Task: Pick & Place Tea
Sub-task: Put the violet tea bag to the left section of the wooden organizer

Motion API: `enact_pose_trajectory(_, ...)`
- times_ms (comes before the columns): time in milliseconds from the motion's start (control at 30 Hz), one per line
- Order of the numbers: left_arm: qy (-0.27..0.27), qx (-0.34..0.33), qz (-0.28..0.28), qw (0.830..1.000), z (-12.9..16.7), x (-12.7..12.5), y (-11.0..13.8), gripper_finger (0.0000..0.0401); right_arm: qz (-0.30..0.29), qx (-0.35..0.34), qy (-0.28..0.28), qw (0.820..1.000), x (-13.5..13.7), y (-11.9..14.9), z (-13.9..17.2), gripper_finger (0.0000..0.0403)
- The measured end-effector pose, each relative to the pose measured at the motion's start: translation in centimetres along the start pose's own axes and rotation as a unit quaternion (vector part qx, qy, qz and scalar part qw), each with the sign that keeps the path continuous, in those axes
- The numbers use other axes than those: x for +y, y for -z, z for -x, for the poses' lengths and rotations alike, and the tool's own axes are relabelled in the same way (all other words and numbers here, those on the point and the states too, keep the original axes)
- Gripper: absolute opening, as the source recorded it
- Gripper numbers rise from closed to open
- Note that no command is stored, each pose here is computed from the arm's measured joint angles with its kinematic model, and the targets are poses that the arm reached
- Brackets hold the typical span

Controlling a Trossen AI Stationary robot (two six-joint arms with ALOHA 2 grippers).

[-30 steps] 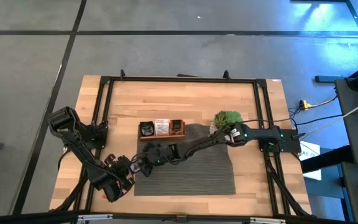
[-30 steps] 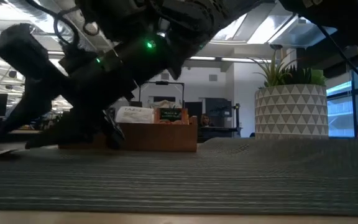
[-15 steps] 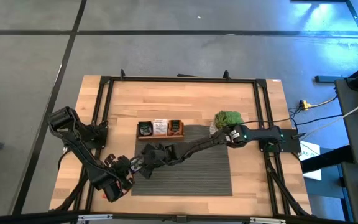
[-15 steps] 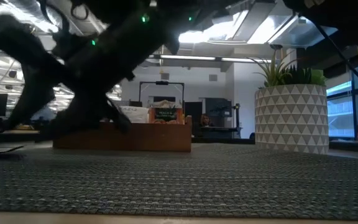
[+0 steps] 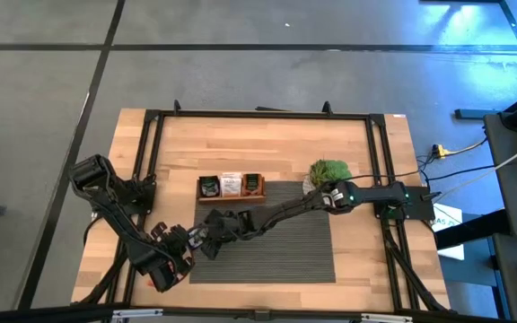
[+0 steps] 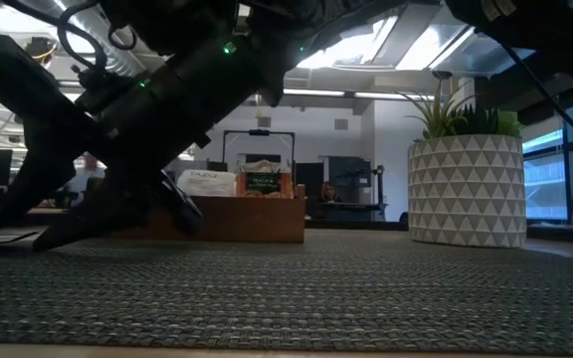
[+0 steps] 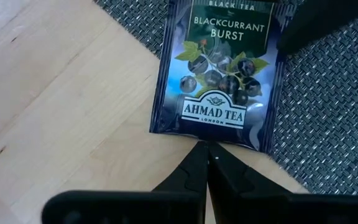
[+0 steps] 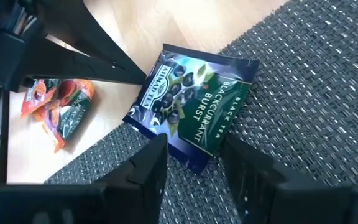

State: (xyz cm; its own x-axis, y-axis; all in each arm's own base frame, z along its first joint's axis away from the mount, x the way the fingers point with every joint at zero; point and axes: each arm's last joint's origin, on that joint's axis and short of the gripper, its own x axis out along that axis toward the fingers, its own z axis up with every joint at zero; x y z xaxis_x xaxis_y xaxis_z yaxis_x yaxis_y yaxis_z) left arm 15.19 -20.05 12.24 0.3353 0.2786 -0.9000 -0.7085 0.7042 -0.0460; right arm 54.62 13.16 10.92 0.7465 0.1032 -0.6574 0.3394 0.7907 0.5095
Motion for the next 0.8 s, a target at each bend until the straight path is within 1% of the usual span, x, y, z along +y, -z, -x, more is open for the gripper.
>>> enact_pose_trajectory(167,0.0,0.0,0.001,1.0,0.0,0.0,0.1,0.0003,0.005,0.0,0.001,1.0,-0.1,0.0,-0.1,0.0104)
enact_pose_trajectory(367,-0.002,0.0,-0.004,1.0,0.3,0.0,0.0,0.0003,0.041,-0.002,-0.002,0.999,0.1,-0.2,0.0,0.0033)
enact_pose_trajectory(433,-0.013,0.005,-0.01,1.0,0.8,0.2,-0.1,0.0003,0.056,-0.005,-0.005,0.998,0.4,-0.5,0.1,0.0011)
enact_pose_trajectory(533,-0.011,0.004,-0.014,1.0,2.3,0.4,-0.6,0.0003,0.081,-0.005,-0.006,0.997,1.0,-1.1,0.6,0.0007)
enact_pose_trajectory(633,0.003,0.001,-0.018,1.0,3.7,0.7,-0.9,0.0003,0.121,0.012,0.012,0.993,1.8,-2.2,1.7,0.0005)
enact_pose_trajectory(700,0.022,-0.007,-0.019,1.0,4.7,1.0,-1.1,0.0003,0.162,0.023,0.039,0.986,2.5,-3.2,3.0,0.0004)
enact_pose_trajectory(800,0.057,-0.029,-0.018,0.998,6.1,1.5,-1.4,0.0004,0.229,0.023,0.087,0.969,2.8,-4.3,5.3,0.0004)
